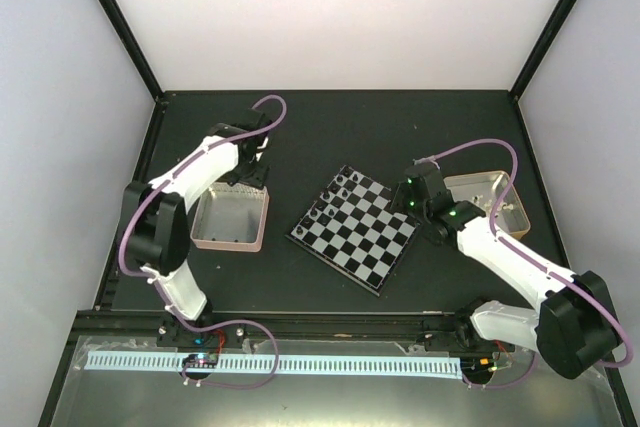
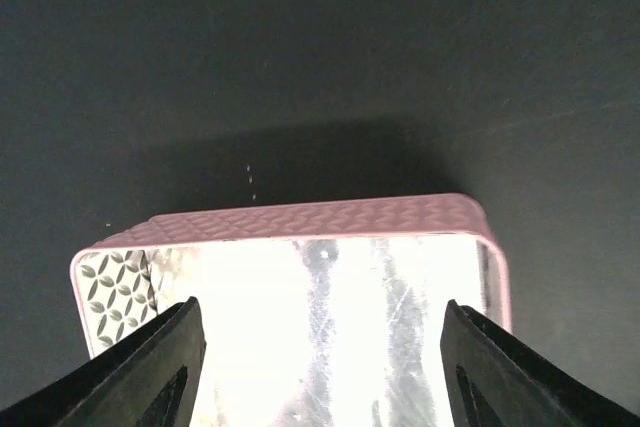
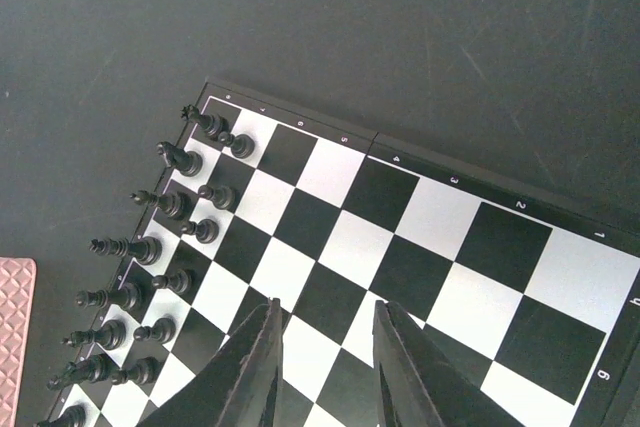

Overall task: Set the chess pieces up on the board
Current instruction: Adjust the storage box at the center of the board.

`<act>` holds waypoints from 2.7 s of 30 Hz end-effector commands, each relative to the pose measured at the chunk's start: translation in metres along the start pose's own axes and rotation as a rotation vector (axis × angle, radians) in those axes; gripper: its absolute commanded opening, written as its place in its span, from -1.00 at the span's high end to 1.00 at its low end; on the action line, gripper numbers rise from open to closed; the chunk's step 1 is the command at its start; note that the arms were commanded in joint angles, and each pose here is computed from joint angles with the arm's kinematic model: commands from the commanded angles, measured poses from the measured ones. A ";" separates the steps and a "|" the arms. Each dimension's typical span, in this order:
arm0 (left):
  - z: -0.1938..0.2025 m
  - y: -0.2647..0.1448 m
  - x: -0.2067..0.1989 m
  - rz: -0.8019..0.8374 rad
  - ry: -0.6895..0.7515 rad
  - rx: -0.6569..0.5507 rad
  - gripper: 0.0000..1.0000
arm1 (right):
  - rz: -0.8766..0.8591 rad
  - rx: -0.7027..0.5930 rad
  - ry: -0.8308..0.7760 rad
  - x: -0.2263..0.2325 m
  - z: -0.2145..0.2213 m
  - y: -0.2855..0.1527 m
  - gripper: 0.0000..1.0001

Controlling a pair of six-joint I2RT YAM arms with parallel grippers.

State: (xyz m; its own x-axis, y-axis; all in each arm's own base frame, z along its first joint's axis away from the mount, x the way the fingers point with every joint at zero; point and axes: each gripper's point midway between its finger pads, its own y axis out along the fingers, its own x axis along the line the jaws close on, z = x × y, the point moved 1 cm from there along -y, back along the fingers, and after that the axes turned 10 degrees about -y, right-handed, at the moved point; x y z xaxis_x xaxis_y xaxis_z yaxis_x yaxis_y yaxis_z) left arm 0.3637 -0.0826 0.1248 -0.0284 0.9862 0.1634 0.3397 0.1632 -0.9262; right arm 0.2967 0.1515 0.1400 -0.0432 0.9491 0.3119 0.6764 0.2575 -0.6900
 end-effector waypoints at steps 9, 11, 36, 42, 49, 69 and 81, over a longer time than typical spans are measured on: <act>0.002 0.040 0.016 -0.111 0.179 0.139 -0.23 | -0.017 -0.039 -0.006 0.000 -0.009 -0.007 0.47; -0.001 0.042 0.018 -0.136 0.184 0.142 -0.29 | -0.020 -0.040 -0.008 0.000 -0.010 -0.007 0.47; -0.050 0.092 0.049 -0.084 0.007 0.142 0.37 | -0.023 -0.080 -0.026 0.011 -0.037 -0.019 0.47; -0.046 0.098 0.077 -0.096 -0.119 0.174 0.62 | -0.039 -0.074 -0.023 0.015 -0.038 -0.019 0.47; -0.037 0.100 0.095 -0.065 -0.269 0.207 0.85 | -0.048 -0.073 -0.025 0.017 -0.039 -0.019 0.48; 0.010 0.056 0.096 0.006 -0.572 0.165 0.41 | -0.071 -0.064 -0.027 0.019 -0.034 -0.018 0.48; -0.039 -0.024 0.045 0.512 -0.761 -0.168 0.20 | -0.068 -0.059 -0.009 0.017 -0.031 -0.016 0.48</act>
State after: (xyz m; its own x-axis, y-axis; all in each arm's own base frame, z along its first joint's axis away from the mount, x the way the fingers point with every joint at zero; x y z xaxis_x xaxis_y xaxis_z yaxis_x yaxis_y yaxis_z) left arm 0.3765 -0.0040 0.1647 -0.5002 0.8001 -0.3311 0.5227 -0.0258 -0.8522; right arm 0.3060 0.1593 0.1734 -0.1062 0.9363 0.3347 0.6990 0.3097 -0.6446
